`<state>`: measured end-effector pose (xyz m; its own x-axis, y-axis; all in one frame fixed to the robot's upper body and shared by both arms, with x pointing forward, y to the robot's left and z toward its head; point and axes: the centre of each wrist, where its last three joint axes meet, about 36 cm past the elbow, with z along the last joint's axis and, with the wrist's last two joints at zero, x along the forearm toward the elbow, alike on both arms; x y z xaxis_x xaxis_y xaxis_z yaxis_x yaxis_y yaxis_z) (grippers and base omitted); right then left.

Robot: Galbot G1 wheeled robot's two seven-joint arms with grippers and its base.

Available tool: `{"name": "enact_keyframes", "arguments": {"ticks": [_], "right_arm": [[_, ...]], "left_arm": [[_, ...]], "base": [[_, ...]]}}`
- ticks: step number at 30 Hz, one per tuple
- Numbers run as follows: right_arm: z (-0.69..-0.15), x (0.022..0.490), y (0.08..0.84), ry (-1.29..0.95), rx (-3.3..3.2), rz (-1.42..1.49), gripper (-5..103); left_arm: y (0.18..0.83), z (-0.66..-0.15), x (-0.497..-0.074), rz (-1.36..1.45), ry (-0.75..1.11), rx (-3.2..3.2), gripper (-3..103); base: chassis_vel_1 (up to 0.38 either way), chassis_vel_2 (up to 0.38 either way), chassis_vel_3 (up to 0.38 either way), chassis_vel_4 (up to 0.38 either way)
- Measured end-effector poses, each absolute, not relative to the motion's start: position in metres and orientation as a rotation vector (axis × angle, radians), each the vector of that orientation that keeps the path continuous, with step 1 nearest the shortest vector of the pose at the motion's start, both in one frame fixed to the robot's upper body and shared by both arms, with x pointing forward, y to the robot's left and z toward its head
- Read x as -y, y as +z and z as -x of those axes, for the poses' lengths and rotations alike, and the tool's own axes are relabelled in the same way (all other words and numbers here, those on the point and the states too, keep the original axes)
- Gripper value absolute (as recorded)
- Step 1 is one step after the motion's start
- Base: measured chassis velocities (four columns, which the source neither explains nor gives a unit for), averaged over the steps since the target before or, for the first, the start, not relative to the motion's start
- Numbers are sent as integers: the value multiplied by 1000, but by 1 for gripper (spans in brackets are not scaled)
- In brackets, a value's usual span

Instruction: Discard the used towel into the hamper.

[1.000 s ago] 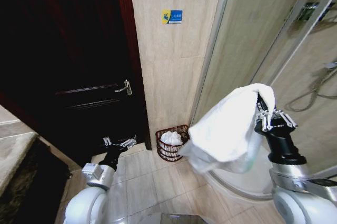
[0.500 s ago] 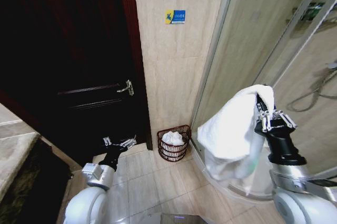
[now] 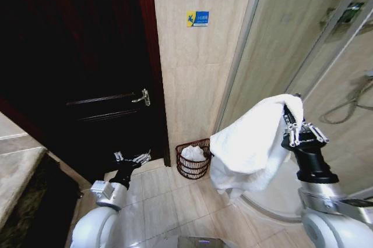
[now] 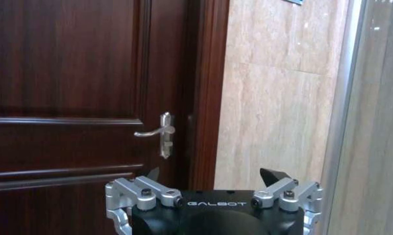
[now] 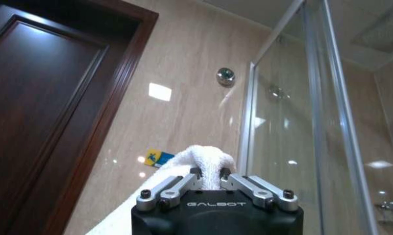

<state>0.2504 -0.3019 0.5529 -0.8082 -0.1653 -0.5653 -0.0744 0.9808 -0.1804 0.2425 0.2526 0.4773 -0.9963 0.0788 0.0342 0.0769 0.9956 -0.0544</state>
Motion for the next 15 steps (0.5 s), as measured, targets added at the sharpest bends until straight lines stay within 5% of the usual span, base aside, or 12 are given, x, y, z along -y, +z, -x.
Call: {"name": "enact_keyframes", "arguments": {"ticks": [15], "right_arm": [[-251, 301, 553, -199, -2507, 170, 8]], "left_arm": [[477, -242, -253, 121, 82, 3102, 100]], "base": [[58, 63, -54, -54]]}}
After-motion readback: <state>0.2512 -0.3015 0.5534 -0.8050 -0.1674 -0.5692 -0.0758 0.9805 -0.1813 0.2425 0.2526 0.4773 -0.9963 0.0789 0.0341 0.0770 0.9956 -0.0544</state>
